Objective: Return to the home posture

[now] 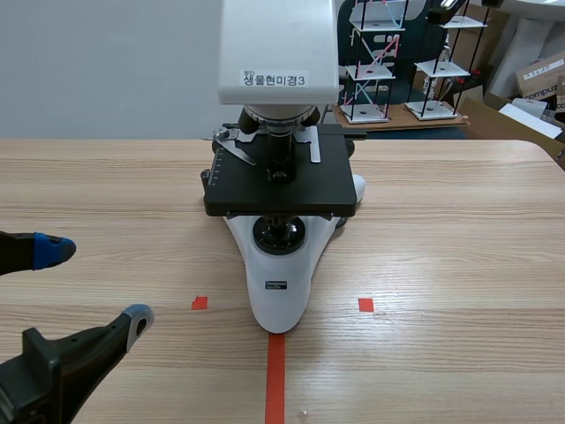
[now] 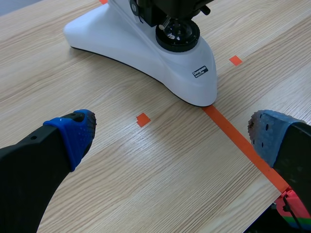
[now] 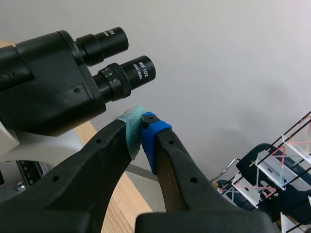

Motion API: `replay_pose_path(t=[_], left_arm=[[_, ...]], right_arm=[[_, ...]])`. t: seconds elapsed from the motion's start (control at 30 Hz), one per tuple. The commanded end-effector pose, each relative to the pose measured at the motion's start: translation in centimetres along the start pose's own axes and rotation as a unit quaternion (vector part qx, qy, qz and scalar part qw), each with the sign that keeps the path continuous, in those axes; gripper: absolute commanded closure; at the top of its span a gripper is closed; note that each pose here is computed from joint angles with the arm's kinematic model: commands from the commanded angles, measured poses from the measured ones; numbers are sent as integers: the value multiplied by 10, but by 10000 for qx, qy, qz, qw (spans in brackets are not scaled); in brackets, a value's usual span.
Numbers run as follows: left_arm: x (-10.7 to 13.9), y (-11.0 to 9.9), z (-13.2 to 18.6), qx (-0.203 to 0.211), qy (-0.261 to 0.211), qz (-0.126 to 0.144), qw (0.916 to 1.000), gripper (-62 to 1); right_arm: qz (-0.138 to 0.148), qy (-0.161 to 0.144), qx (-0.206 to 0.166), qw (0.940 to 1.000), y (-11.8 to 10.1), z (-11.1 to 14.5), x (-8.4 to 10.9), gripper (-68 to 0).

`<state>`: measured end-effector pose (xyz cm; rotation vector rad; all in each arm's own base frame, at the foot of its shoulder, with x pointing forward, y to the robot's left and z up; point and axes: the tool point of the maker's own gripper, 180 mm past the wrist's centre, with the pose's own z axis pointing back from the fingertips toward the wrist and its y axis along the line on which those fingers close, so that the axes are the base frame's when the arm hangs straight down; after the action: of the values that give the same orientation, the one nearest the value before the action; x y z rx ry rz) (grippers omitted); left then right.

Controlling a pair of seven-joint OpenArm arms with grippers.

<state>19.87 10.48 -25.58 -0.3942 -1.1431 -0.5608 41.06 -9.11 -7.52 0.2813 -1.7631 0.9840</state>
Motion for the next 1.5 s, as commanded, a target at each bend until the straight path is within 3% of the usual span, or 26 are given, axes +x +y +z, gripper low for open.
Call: replay_pose_path(t=[0.0,0.13,0.27,0.43,0.57,0.77,0.97,1.2,1.47], left_arm=[[8,-3,-1,-37,-175,44,9998,-623],[8,-3,-1,-37,-175,44,9998,-623],[8,-3,-1,-37,-175,44,9998,-623],[8,-3,-1,-37,-175,44,9998,-623],[8,-3,-1,-38,-175,46,9998,-623],[8,-3,-1,-38,-175,46,9998,-623],[8,-3,-1,-37,-176,47,9998,-623],[8,-3,-1,-37,-176,47,9998,-623],[8,-3,-1,-37,-176,47,9998,-623]], right_arm=[[154,-286,-229,9992,-19,2,21,-6],[164,-318,-346,9988,-26,6,23,-7],[4,-294,-520,9982,-28,19,12,-31],[-387,-251,-802,9957,-21,47,-14,-257],[-787,-294,-1115,9902,-10,72,-34,-438],[-1295,-257,-1506,9797,13,111,-58,-613],[-1445,205,-1150,9826,59,127,-74,-655],[-1665,574,-635,9823,115,141,-75,-655],[-1857,1128,-136,9760,161,159,-74,-655]])
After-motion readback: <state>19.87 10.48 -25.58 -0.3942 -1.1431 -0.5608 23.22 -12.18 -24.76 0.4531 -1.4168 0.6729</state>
